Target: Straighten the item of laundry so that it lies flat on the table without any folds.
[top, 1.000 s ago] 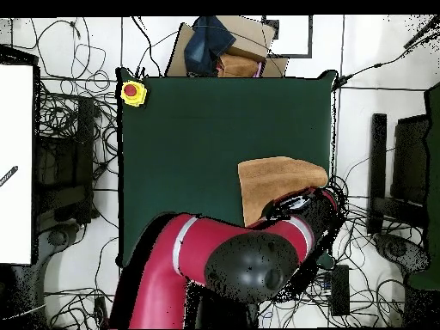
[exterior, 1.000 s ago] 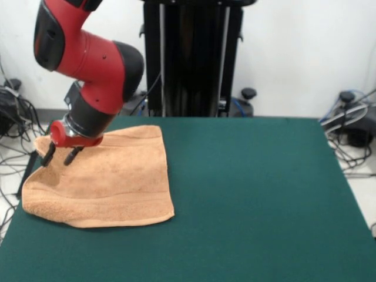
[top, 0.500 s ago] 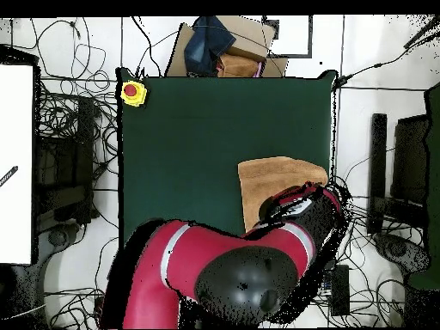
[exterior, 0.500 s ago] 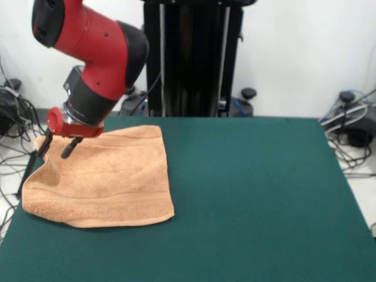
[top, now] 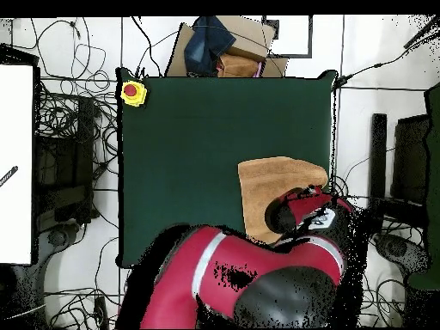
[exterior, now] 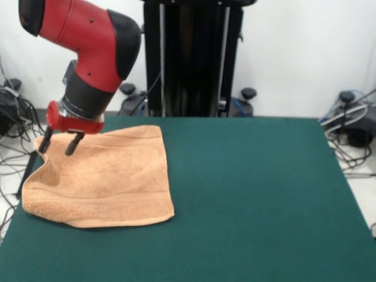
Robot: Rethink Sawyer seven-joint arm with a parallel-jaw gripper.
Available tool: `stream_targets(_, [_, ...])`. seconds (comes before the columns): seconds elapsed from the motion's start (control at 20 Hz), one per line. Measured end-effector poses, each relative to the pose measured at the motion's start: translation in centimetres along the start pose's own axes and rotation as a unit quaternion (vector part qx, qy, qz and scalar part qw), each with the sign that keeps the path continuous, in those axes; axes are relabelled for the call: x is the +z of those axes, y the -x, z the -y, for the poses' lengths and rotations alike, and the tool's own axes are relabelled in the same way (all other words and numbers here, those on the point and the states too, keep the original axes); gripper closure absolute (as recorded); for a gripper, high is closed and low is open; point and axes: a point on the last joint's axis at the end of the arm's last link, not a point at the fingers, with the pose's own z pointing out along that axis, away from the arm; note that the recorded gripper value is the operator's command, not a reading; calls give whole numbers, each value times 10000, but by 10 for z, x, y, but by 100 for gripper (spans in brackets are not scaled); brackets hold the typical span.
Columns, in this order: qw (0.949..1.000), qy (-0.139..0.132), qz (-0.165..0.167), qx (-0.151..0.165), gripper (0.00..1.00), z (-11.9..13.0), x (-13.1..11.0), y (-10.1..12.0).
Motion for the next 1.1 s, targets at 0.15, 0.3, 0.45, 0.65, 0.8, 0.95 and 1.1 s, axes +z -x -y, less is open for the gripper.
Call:
stream_targets(0.15, [9996, 186, 77, 215, 0, -7, 2, 0])
stream_targets(0.3, [9982, 376, 193, 428, 0, -16, 3, 2])
stream_targets(0.45, [9965, 534, 300, 571, 0, -25, 3, 6])
stream_targets(0.65, [9944, 686, 462, 660, 0, -39, -4, 20])
stream_targets(0.8, [9932, 756, 538, 709, 0, -45, -9, 28])
stream_targets(0.95, [9914, 832, 615, 803, 0, -49, -18, 38])
stream_targets(1.1, [9903, 869, 653, 871, 0, -52, -27, 45])
